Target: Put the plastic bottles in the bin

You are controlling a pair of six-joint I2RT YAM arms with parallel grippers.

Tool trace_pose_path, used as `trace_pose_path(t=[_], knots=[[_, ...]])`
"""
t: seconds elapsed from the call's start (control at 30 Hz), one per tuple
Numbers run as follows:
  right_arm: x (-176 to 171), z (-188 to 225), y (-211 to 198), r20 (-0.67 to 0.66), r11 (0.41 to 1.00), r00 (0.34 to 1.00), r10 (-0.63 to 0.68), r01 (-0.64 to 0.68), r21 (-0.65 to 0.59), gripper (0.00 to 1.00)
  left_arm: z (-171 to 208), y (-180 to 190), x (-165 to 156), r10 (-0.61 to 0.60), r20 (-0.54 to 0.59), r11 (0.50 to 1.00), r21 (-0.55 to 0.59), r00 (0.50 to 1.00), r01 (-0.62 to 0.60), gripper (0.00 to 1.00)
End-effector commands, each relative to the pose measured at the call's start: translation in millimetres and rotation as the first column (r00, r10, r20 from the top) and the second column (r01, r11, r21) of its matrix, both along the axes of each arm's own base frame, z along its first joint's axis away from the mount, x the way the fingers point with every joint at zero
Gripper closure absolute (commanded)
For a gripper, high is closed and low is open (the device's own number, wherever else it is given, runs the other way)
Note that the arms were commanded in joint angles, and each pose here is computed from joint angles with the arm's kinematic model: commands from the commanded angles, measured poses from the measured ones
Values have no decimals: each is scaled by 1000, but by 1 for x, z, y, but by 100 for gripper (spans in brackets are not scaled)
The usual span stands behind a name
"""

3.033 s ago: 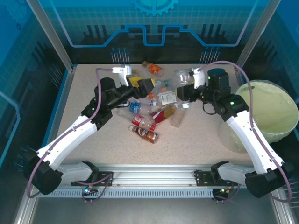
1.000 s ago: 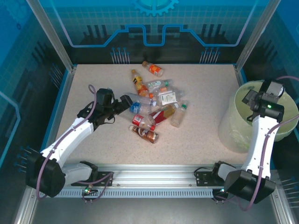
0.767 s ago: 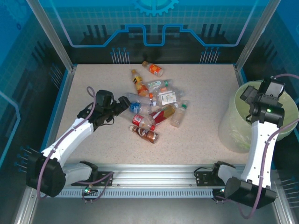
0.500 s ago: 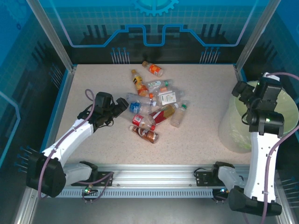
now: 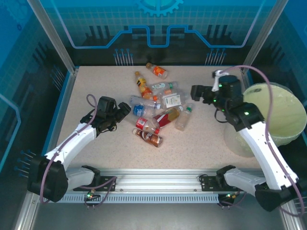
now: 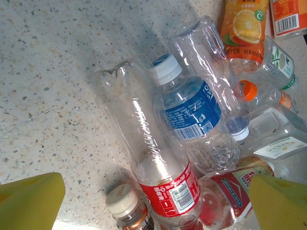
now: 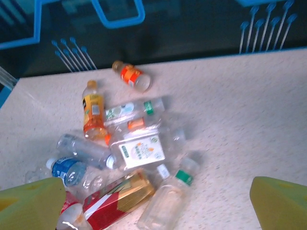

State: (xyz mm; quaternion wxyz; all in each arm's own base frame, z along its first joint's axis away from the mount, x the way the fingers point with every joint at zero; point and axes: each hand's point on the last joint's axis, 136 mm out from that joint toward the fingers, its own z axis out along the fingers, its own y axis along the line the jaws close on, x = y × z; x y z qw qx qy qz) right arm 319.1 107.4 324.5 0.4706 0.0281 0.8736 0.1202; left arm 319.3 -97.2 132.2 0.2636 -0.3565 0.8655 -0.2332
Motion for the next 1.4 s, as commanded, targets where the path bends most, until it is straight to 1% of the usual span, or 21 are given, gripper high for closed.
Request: trace_pose_path(t=[0.0, 0.07, 0.17, 0.33, 0.4, 0.43, 0.5, 0.63, 0.77, 0.83, 0.9, 0.97, 1.1, 1.3, 1.37], knots=[[13, -41, 6, -63, 992, 991, -119, 121, 33, 0, -7, -3, 0, 1, -21, 999, -36, 1000, -2, 1], [20, -71, 9, -112, 987, 982, -154, 158, 30, 0, -8, -4, 0, -4, -24, 999, -41, 1000, 3, 1], [25, -115, 8, -205, 979, 958, -202, 203, -15, 0, -7, -6, 1, -16, -27, 999, -39, 1000, 15, 1], [25, -172, 16, -329, 976, 919, -216, 210, -53, 0, -10, -8, 2, -36, -38, 999, -38, 999, 35, 1], [25, -191, 21, -367, 979, 908, -201, 192, -61, 0, -12, -10, 2, -40, -45, 998, -44, 998, 38, 1], [27, -199, 29, -385, 987, 908, -163, 154, -53, 0, -14, -11, 3, -44, -49, 998, -50, 998, 41, 1], [29, -211, 36, -418, 991, 898, -134, 123, -54, 1, -16, -13, 4, -49, -55, 997, -59, 997, 46, 1], [30, -236, 45, -477, 993, 871, -114, 98, -59, 3, -18, -17, 7, -63, -67, 996, -66, 996, 58, 1], [28, -257, 40, -505, 989, 850, -149, 115, -98, 7, -18, -18, 8, -69, -70, 996, -69, 995, 64, 1], [24, -265, 34, -510, 984, 843, -173, 128, -121, 11, -18, -18, 7, -67, -69, 996, -69, 995, 62, 1], [21, -267, 31, -507, 983, 844, -177, 129, -129, 18, -18, -17, 7, -65, -70, 996, -68, 995, 60, 1], [19, -269, 26, -508, 981, 842, -183, 126, -144, 22, -19, -17, 6, -66, -72, 996, -65, 995, 61, 1], [17, -275, 16, -523, 975, 828, -204, 122, -187, 22, -20, -17, 5, -65, -76, 996, -65, 995, 60, 1], [29, -282, 20, -531, 973, 833, -156, 36, -229, 19, -22, -18, 5, -65, -79, 996, -72, 995, 59, 1], [32, -287, 18, -539, 967, 827, -158, 18, -256, 21, -22, -19, 5, -70, -78, 995, -76, 994, 64, 1]])
